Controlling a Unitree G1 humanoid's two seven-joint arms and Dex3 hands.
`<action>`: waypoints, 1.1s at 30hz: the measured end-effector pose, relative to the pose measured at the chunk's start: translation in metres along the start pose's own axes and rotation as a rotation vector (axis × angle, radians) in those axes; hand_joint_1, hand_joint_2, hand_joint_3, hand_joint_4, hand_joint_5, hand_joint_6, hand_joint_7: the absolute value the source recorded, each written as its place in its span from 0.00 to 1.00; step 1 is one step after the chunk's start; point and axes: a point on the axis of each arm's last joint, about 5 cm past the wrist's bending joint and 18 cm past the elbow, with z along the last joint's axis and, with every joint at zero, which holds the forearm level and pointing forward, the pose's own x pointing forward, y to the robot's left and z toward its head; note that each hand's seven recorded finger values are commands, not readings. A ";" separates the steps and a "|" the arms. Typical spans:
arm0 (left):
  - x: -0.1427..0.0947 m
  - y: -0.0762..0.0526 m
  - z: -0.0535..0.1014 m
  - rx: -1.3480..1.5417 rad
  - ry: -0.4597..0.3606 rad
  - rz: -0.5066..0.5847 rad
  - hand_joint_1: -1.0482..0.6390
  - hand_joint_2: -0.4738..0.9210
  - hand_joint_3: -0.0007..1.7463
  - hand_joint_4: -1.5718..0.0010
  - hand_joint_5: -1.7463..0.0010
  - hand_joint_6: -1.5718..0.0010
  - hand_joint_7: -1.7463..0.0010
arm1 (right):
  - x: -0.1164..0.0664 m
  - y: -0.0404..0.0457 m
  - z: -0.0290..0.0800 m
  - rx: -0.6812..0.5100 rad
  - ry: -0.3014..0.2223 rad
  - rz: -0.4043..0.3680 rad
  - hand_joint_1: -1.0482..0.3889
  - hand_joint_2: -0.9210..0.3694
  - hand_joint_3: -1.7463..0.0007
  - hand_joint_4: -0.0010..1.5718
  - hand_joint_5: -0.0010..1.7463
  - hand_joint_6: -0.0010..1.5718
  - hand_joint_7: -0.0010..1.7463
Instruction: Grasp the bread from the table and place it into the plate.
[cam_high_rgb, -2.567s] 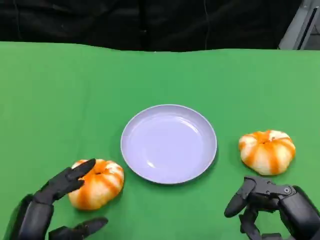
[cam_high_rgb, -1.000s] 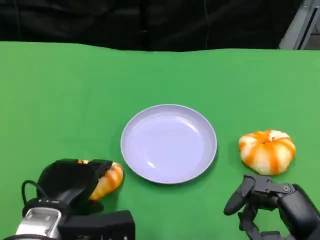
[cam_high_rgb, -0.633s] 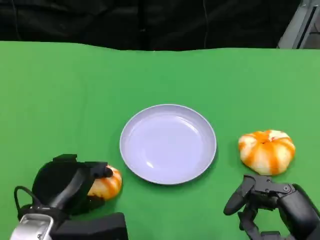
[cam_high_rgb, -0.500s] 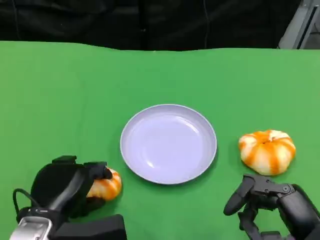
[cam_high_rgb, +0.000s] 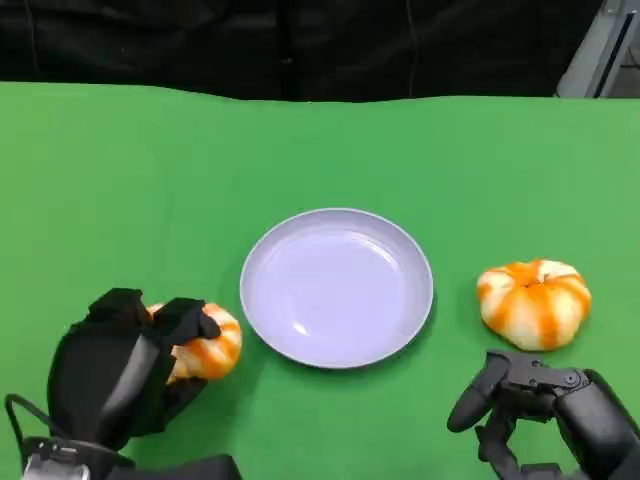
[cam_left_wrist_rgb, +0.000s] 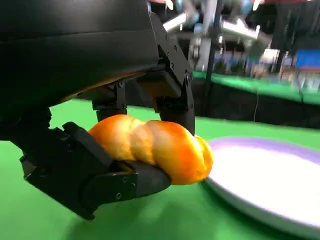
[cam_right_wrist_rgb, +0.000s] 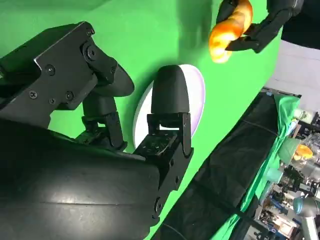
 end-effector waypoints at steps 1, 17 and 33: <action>0.001 -0.001 0.000 0.002 -0.009 0.022 0.54 0.60 0.72 0.41 0.00 0.51 0.09 | 0.000 0.0000 0.000 0.000 0.000 0.000 0.75 0.40 0.32 0.55 0.83 0.52 0.68; 0.027 0.016 0.017 -0.046 -0.126 0.127 0.54 0.52 0.82 0.39 0.00 0.49 0.10 | 0.000 0.0001 0.001 0.004 0.000 0.001 0.75 0.40 0.31 0.54 0.82 0.51 0.68; 0.071 0.009 0.041 -0.109 -0.207 0.053 0.52 0.54 0.80 0.40 0.00 0.53 0.03 | -0.001 0.0003 0.001 0.003 -0.002 0.001 0.74 0.41 0.32 0.54 0.83 0.52 0.68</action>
